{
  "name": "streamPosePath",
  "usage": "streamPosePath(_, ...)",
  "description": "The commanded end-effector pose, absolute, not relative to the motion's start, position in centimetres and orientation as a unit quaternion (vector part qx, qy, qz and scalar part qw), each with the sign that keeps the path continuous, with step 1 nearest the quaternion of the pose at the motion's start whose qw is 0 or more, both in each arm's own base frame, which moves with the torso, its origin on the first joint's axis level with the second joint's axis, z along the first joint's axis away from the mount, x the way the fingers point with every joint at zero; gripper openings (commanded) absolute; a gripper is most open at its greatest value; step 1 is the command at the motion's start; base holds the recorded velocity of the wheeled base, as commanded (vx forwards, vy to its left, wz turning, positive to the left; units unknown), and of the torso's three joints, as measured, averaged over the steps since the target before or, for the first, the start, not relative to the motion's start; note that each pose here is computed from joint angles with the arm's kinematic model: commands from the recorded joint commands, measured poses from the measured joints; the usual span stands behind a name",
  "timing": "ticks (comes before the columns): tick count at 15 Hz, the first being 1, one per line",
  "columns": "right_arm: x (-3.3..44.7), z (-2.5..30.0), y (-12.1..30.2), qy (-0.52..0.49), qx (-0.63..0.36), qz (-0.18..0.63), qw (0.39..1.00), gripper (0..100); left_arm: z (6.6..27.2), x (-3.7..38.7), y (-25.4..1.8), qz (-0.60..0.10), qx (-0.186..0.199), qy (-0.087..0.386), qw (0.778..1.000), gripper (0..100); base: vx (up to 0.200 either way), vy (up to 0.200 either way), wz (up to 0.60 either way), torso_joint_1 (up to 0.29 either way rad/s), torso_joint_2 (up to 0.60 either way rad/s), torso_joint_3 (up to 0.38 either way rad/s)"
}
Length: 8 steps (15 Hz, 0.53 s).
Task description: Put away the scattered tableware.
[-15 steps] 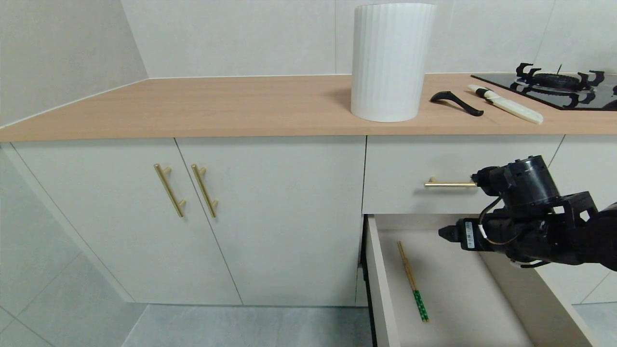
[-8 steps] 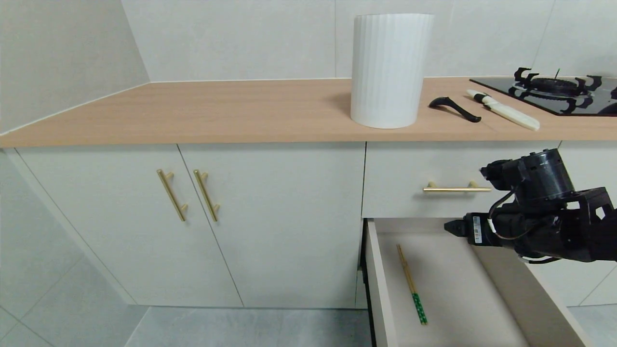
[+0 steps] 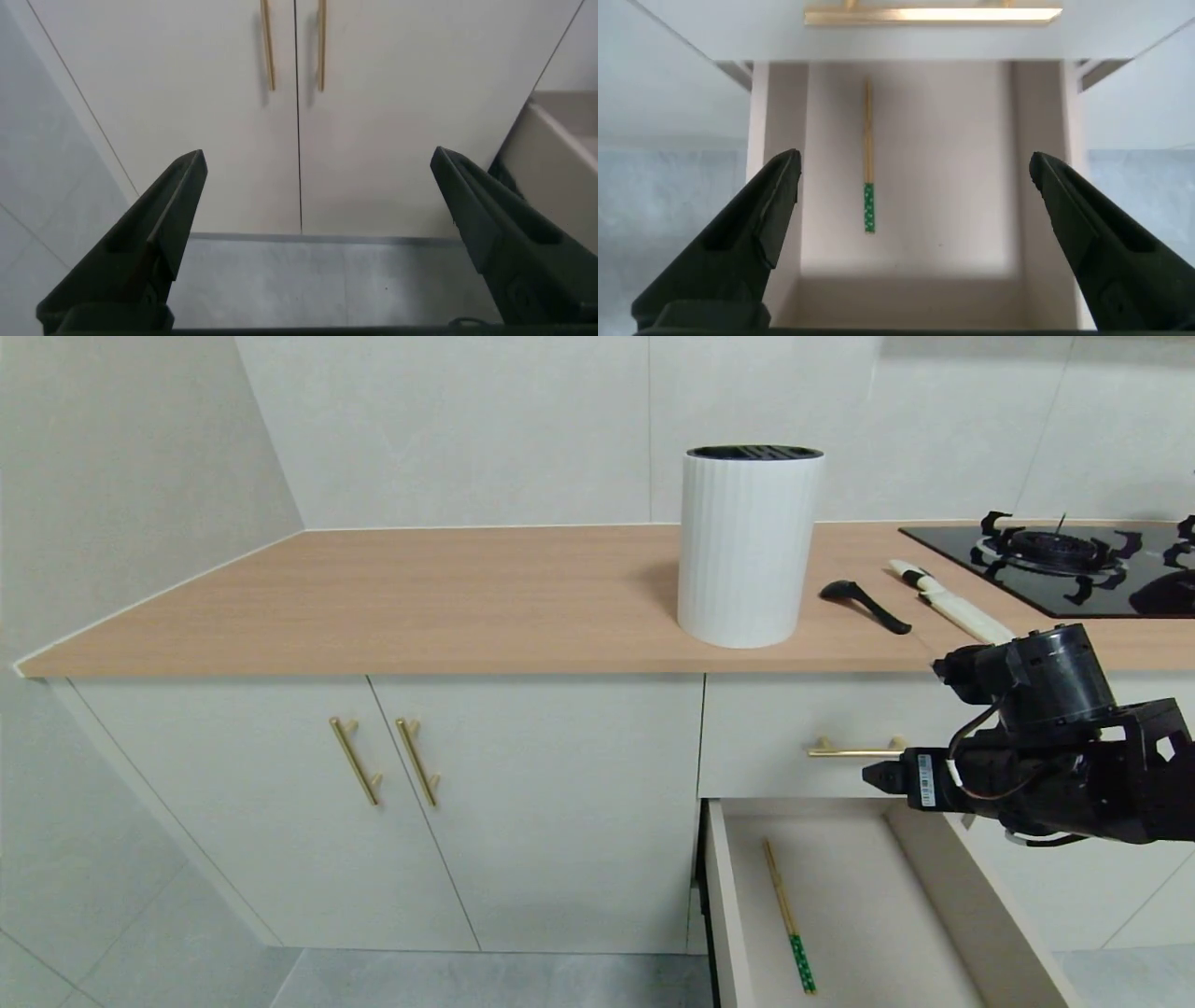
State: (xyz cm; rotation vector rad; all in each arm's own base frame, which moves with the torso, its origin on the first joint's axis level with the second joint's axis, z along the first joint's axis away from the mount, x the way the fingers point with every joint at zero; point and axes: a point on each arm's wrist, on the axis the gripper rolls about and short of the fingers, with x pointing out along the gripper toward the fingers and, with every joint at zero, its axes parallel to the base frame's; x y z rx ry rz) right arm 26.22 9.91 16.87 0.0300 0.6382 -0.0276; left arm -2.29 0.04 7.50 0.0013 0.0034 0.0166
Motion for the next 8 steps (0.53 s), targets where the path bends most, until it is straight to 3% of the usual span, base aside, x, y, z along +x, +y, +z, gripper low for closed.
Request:
streamPosePath(1,26.23,16.85,9.95,0.314,0.015,-0.013,0.949,100,7.50,-2.28,0.04,0.008,0.001,0.002,1.000,100,0.000,0.000,0.00,0.173,-0.46,-0.295)
streamPosePath(8,26.26,16.73,9.96,0.316,0.014,-0.013,0.949,100,7.50,-2.28,0.04,0.008,0.001,0.002,1.000,100,0.000,0.000,0.00,0.193,-0.48,-0.288)
